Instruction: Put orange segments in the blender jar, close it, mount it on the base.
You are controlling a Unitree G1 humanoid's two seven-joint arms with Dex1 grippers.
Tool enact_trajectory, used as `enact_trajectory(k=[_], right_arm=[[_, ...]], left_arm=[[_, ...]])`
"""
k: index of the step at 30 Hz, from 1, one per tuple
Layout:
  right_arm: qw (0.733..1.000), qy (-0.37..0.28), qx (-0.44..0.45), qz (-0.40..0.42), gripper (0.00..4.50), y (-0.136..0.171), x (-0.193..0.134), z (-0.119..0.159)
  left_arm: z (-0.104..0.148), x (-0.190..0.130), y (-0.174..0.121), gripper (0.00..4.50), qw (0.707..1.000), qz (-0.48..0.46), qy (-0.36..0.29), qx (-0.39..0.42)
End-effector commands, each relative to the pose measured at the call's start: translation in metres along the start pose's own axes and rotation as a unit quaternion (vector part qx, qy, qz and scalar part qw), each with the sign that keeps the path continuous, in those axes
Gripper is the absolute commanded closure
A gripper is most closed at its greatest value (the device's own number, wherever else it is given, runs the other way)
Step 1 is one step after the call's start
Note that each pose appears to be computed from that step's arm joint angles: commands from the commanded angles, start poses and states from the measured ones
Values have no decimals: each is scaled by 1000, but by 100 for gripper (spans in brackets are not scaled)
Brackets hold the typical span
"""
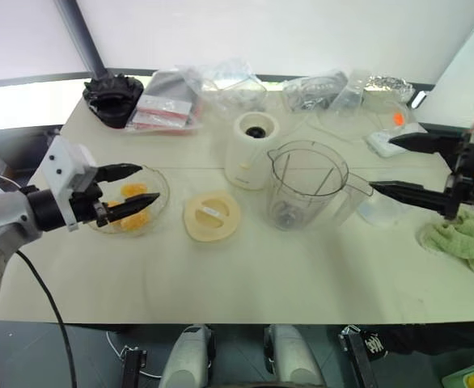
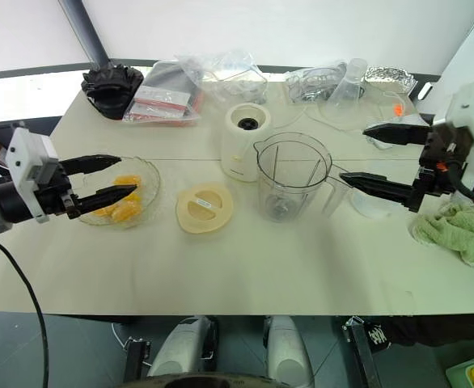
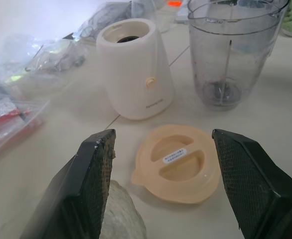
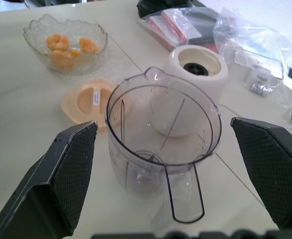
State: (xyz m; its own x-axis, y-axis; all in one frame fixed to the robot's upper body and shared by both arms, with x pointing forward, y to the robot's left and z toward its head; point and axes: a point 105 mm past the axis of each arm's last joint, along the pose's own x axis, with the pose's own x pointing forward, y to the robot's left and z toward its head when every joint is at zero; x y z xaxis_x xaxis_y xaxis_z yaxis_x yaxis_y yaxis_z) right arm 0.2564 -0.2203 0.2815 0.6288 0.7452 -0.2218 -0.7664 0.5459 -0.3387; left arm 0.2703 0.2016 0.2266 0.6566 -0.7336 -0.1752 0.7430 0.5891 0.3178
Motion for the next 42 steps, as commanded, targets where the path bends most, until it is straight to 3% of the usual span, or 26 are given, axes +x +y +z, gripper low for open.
enact_trajectory(k=[1, 15, 29, 35, 42], right_arm=[[1000, -9, -11, 7, 2, 3, 2, 7], [1000, -2, -9, 16, 2, 3, 10, -1], [1000, -7, -9, 20, 2, 7, 17, 3], [999, -13, 5, 34, 2, 15, 29, -1], [998, -36, 25, 55, 2, 28, 51, -6]], left_arm=[[10, -1, -5, 128, 999, -12, -3, 32], [16, 0, -11, 128, 1000, -6, -17, 4], [5, -1, -9, 128, 999, 3, 22, -31], [-23, -1, 11, 128, 994, 6, 88, -57], [-60, 8, 54, 128, 979, -19, 187, -79]])
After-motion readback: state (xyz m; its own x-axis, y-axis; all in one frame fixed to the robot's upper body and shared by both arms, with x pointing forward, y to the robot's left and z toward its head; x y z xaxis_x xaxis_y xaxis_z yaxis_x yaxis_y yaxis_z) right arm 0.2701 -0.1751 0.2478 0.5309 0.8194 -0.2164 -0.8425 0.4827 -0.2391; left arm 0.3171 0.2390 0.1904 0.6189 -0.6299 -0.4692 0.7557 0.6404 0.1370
